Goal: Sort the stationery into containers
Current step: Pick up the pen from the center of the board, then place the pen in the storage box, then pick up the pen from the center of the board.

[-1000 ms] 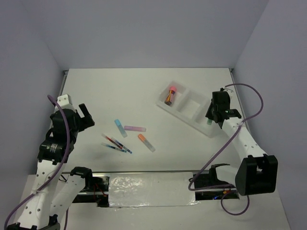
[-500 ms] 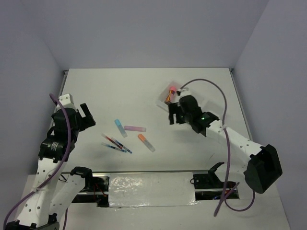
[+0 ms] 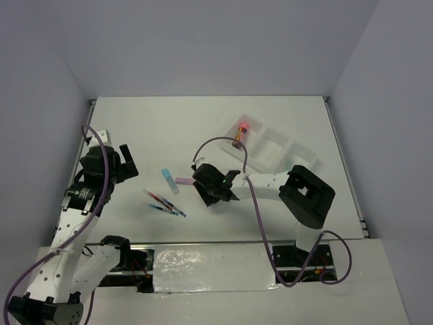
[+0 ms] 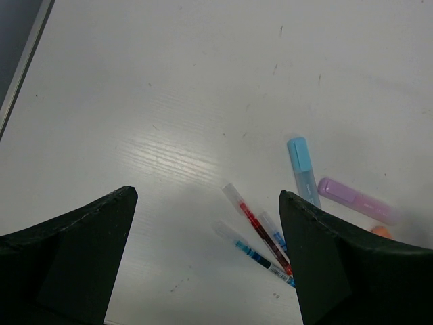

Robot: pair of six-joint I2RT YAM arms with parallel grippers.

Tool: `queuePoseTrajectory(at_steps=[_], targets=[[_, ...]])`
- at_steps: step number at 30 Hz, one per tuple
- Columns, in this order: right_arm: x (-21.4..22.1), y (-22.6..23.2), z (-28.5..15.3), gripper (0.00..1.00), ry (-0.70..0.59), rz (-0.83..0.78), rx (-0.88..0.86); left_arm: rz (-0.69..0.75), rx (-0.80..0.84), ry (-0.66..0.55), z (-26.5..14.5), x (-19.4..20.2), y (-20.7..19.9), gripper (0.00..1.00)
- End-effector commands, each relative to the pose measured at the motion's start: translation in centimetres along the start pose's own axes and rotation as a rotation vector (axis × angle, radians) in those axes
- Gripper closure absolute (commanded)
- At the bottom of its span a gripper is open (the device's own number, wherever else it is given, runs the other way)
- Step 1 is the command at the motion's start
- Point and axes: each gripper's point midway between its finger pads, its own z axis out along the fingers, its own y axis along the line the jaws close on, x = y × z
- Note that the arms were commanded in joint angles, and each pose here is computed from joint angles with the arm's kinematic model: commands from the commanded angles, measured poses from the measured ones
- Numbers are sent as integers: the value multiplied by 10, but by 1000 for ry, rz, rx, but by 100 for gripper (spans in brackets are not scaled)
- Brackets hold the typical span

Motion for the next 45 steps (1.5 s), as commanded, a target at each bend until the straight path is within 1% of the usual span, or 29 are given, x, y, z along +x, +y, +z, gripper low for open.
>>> queuePoseTrajectory(at_steps=[1, 2, 3, 4, 7, 8, 9, 10, 11, 12, 14, 15, 16, 18, 19, 20, 23, 26, 27, 28, 29, 31, 32, 33, 34, 35, 41, 43, 45], targets=[[-20, 6, 6, 50, -46, -3, 43, 8, 22, -21, 2, -7, -5, 1], [-17, 9, 7, 53, -45, -13, 40, 8, 21, -19, 2, -7, -5, 1], [-11, 14, 8, 73, -36, -28, 40, 9, 22, -13, 3, -7, -6, 1], [-7, 15, 9, 77, -29, -32, 45, 5, 28, -9, 4, -7, -8, 1], [0, 14, 2, 82, -28, -6, 37, -28, 57, 41, 11, -3, -20, 1], [-16, 17, -14, 82, -91, 29, 3, -26, 117, 102, 17, 5, -36, 1], [-19, 16, -23, 82, -114, 47, -7, -28, 134, 126, 21, 8, -44, 1], [-17, 6, -30, 86, -124, 75, 1, -58, 135, 150, 25, 11, -53, 1], [-19, 1, -41, 86, -138, 96, 6, -47, 119, 199, 36, 21, -61, 1], [-30, -10, -64, 85, -202, 144, 22, -25, 137, 205, 35, 23, -77, 1], [-30, -46, -84, 84, -213, 242, 98, -22, 152, 247, 43, 35, -103, 1], [-32, -67, -101, 83, -255, 299, 129, -27, 161, 254, 44, 39, -112, 1], [-30, -108, -107, 83, -259, 406, 194, -37, 170, 267, 47, 46, -124, 1], [-21, -151, -123, 81, -295, 510, 251, -72, 158, 271, 51, 51, -131, 1], [-13, -173, -129, 80, -293, 554, 309, -80, 143, 268, 53, 53, -132, 1], [-3, -211, -138, 79, -302, 637, 403, -76, 128, 280, 57, 61, -134, 1], [19, -271, -157, 78, -320, 763, 546, -108, 75, 299, 67, 74, -133, 1], [20, -301, -167, 77, -343, 810, 595, -107, 48, 320, 77, 87, -134, 1], [22, -307, -163, 77, -323, 815, 604, -108, 44, 320, 80, 88, -135, 1], [24, -313, -162, 75, -309, 818, 615, -99, 32, 334, 85, 94, -135, 1], [18, -318, -163, 69, -313, 820, 618, -94, 31, 342, 87, 97, -136, 1], [21, -329, -155, 63, -279, 823, 630, -85, 20, 358, 93, 104, -138, 1], [15, -333, -157, 48, -286, 825, 634, -83, 17, 365, 95, 107, -138, 1], [15, -334, -155, 38, -274, 826, 634, -82, 13, 369, 99, 109, -139, 1], [8, -336, -156, 18, -275, 822, 625, -79, 9, 372, 100, 111, -139, 1], [4, -334, -157, 10, -279, 820, 614, -76, 1, 375, 101, 113, -138, 1], [-28, -305, -186, 7, -395, 736, 542, -66, -79, 385, 109, 123, -128, 3], [-34, -292, -192, 7, -400, 700, 521, -65, -94, 389, 114, 128, -128, 9], [-41, -273, -198, 7, -417, 657, 492, -52, -124, 407, 121, 137, -125, 22]])
